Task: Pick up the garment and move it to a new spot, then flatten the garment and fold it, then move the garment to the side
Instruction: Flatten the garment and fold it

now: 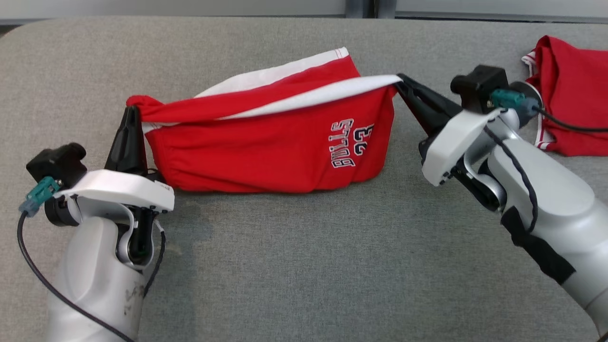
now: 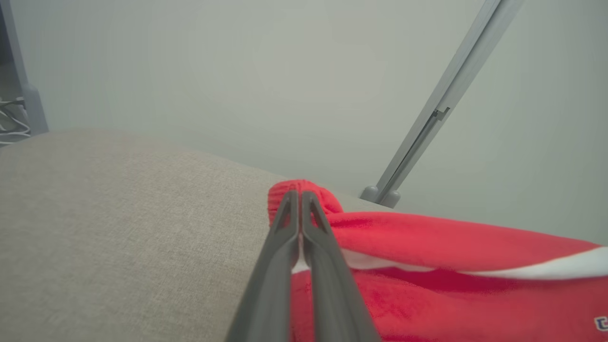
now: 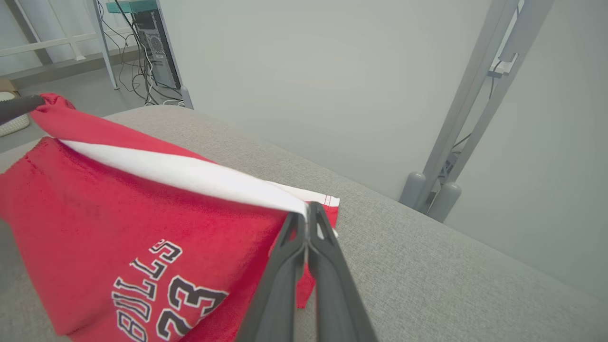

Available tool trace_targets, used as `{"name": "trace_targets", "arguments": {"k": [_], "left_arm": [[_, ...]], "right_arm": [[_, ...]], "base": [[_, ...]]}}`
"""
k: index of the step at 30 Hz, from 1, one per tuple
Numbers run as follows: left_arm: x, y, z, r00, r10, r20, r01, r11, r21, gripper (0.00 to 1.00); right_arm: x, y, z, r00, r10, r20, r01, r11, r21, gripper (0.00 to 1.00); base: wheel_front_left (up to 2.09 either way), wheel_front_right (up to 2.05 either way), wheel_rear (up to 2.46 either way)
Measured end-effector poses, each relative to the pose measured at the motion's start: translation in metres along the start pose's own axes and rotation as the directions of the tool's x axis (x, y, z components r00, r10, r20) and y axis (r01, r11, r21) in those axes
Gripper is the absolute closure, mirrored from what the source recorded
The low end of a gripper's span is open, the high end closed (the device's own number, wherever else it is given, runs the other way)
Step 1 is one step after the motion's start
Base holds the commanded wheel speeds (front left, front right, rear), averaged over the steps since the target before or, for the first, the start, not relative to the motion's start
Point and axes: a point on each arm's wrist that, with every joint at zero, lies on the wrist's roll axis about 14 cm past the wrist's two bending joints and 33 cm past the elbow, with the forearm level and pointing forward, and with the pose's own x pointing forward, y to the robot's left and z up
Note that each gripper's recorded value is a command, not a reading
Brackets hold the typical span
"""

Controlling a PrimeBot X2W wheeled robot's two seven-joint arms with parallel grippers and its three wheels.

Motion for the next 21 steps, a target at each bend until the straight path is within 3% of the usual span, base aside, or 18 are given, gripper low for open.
{"name": "trace_targets", "arguments": {"k": [16, 21], "left_arm": [[0.060, 0.036, -0.049, 0.987, 0.086, -0.138, -0.083, 0.996, 0.027, 1.00], [0.063, 0.043, -0.053, 0.984, 0.101, -0.148, -0.096, 0.995, 0.037, 1.00]], "right_arm": [[0.095, -0.029, -0.034, 0.995, 0.008, -0.099, -0.010, 1.000, -0.026, 1.00], [0.111, -0.032, -0.047, 0.991, 0.011, -0.136, -0.023, 0.996, -0.085, 1.00]], "base": [[0.00, 0.00, 0.00], [0.00, 0.00, 0.00]]}}
